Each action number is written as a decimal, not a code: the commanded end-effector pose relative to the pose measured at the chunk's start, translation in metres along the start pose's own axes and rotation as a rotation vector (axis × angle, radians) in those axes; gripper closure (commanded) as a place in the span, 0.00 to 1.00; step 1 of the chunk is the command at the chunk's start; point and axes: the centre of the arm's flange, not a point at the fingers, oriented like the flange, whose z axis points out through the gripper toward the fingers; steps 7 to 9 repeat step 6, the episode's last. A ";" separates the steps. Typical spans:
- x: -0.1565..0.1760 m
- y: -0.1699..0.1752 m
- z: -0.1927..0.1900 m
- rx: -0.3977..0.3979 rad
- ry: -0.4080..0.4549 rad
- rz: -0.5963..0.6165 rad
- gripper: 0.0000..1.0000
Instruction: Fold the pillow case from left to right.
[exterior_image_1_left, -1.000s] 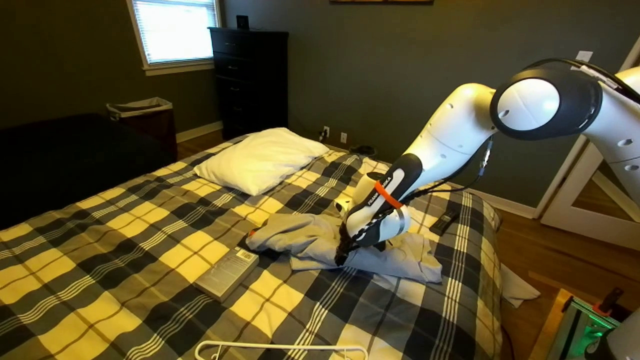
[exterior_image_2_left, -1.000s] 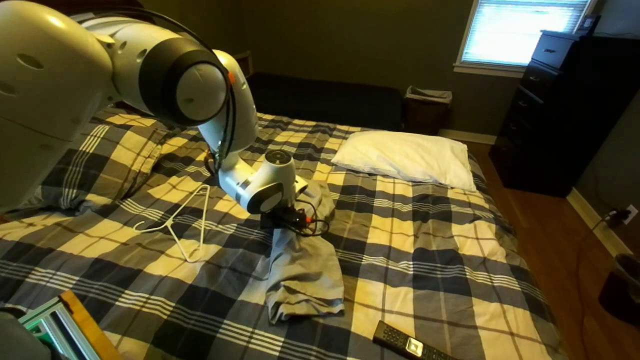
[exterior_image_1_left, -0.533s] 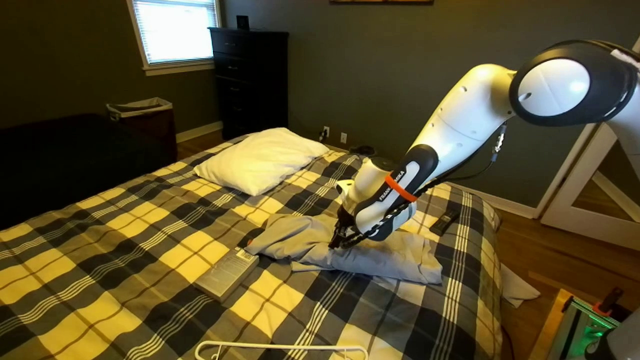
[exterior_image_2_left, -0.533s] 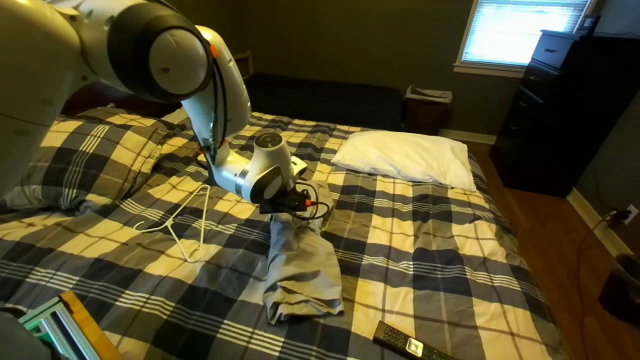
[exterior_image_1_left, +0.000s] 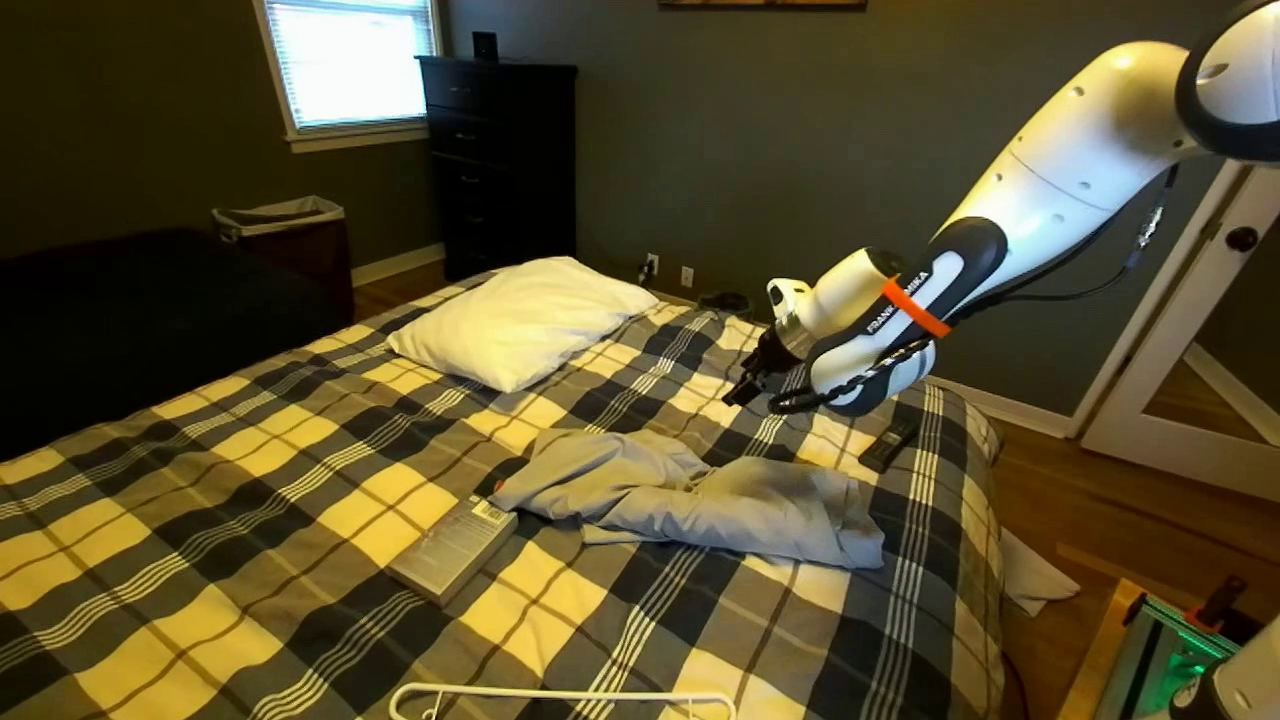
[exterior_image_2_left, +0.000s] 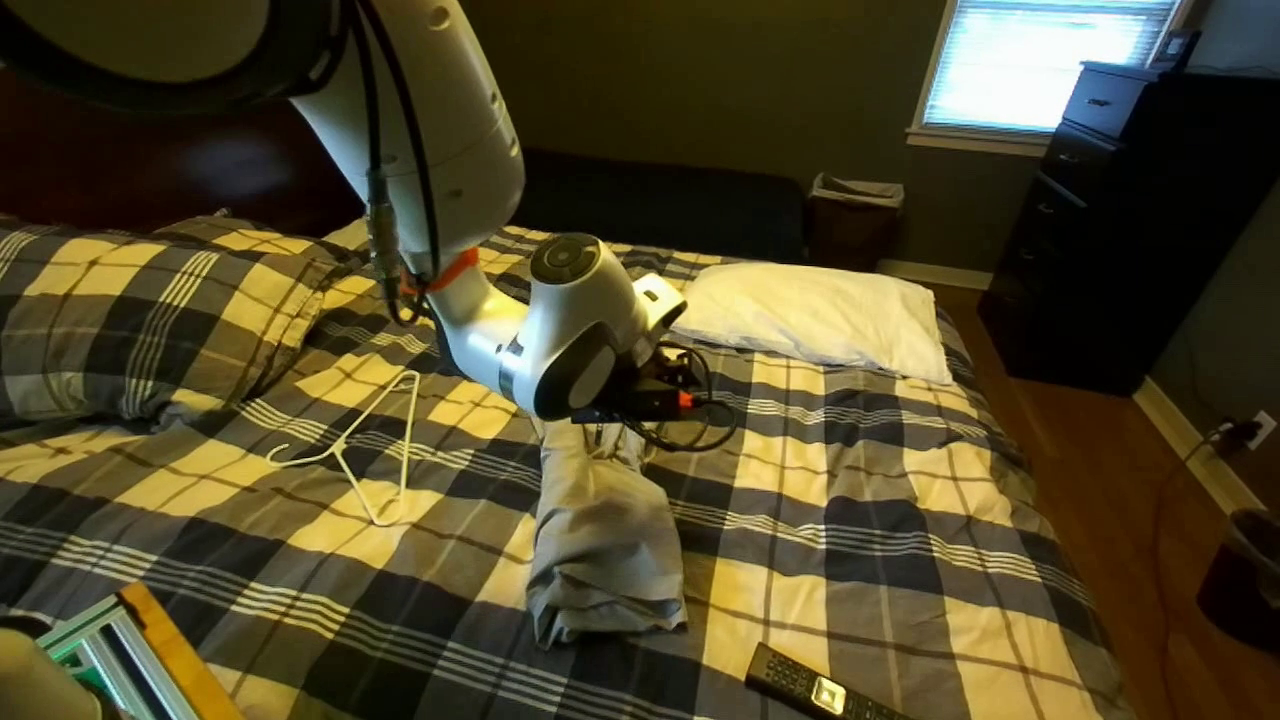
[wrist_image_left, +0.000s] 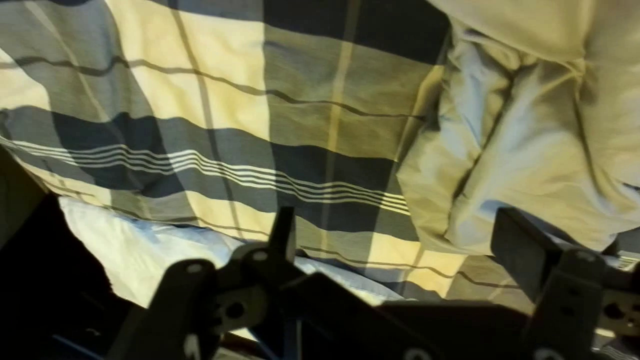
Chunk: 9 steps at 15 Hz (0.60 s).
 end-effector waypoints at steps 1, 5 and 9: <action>-0.044 0.052 -0.019 0.050 0.031 0.078 0.00; -0.033 0.035 -0.008 0.009 0.017 0.066 0.00; -0.032 0.034 -0.007 0.013 0.018 0.066 0.00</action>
